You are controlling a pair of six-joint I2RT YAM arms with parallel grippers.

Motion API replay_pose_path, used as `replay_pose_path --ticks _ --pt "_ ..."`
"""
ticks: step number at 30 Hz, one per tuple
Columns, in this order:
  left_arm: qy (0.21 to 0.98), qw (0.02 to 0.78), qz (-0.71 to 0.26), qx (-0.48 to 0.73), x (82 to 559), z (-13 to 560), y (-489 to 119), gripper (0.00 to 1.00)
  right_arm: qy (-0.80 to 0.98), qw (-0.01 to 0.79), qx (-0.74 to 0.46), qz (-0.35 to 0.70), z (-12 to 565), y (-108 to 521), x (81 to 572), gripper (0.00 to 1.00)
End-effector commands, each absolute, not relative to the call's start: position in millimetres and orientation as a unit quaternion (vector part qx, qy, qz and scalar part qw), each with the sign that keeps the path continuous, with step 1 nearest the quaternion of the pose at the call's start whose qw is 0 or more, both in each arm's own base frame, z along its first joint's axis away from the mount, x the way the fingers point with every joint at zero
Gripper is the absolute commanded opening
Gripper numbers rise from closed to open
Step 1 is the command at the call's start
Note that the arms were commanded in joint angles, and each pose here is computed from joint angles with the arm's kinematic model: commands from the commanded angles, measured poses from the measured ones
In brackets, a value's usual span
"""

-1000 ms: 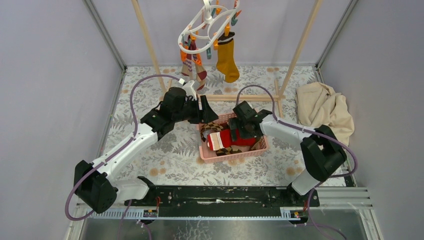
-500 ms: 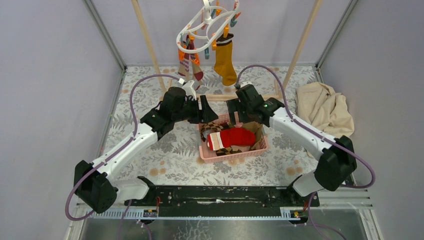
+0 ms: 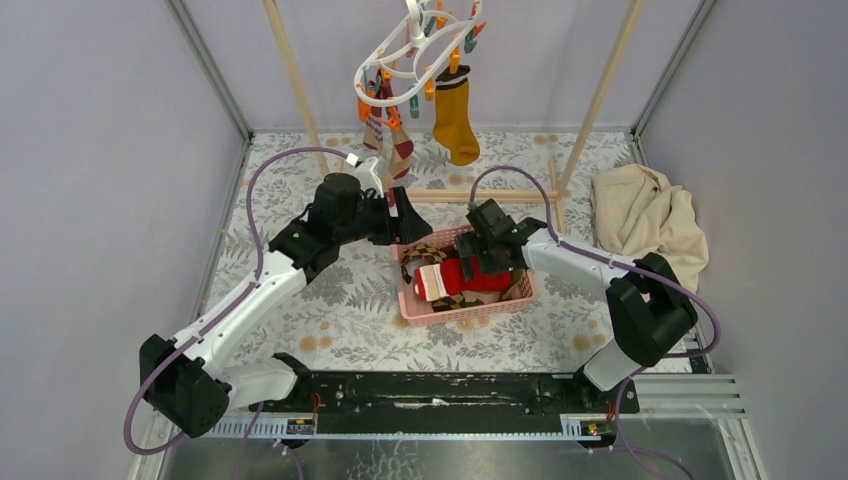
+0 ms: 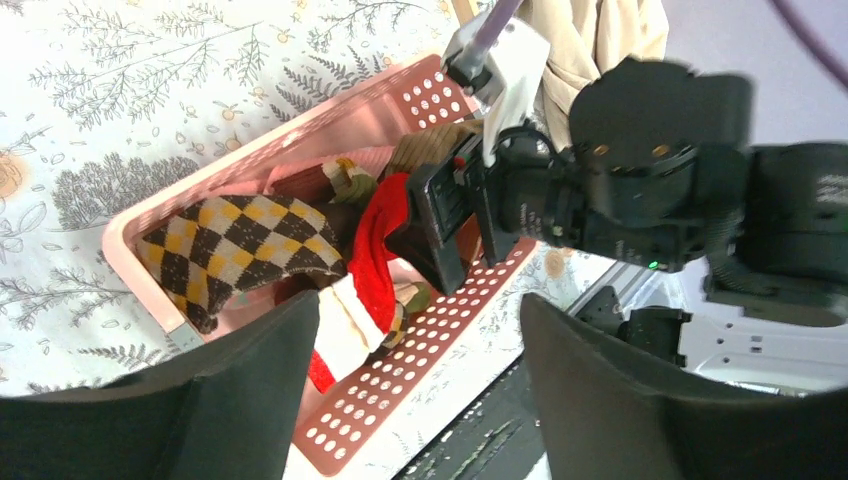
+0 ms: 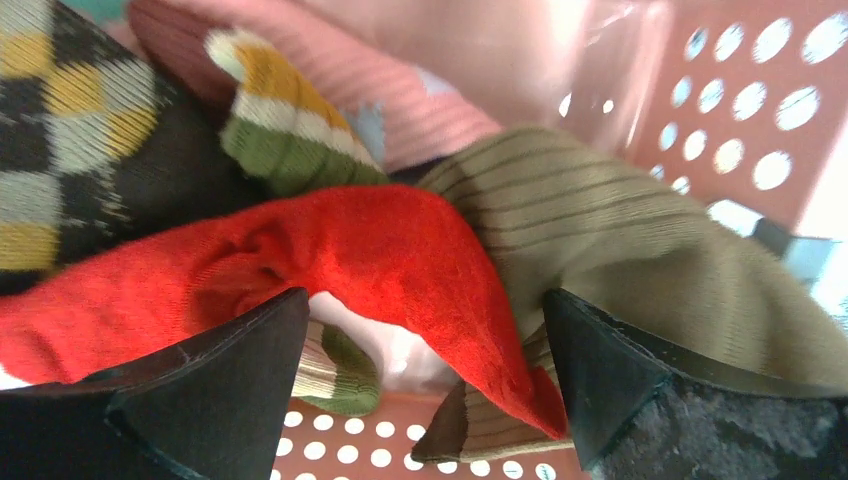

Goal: Remove the socks clipped to the hanger
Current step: Place the sock in the bin, then remove the sock from the hanger.

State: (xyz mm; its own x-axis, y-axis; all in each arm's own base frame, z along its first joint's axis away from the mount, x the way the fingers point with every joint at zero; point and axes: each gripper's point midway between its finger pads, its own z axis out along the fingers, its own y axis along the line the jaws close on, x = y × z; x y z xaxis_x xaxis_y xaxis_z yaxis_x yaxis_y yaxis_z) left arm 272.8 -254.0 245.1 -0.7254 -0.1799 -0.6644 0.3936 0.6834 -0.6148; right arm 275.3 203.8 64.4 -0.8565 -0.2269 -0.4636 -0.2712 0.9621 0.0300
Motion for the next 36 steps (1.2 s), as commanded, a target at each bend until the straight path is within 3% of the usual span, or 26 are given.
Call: replay_pose_path --ticks 1,9,23,36 --pt "0.842 0.374 -0.382 0.067 272.8 249.5 -245.5 0.97 0.964 0.228 -0.115 0.079 42.5 215.2 268.6 0.95" --pt "0.847 0.387 -0.361 0.051 279.0 252.3 -229.7 0.99 0.967 0.219 -0.115 0.063 24.7 208.8 266.1 0.94" --pt "0.846 0.428 -0.319 0.01 305.2 257.0 -197.3 0.99 0.921 0.34 -0.137 0.134 166.3 218.8 277.9 0.95" --pt "0.819 0.521 -0.232 -0.068 361.7 219.1 -163.7 0.99 0.889 0.393 -0.137 0.19 202.2 221.9 269.2 0.96"
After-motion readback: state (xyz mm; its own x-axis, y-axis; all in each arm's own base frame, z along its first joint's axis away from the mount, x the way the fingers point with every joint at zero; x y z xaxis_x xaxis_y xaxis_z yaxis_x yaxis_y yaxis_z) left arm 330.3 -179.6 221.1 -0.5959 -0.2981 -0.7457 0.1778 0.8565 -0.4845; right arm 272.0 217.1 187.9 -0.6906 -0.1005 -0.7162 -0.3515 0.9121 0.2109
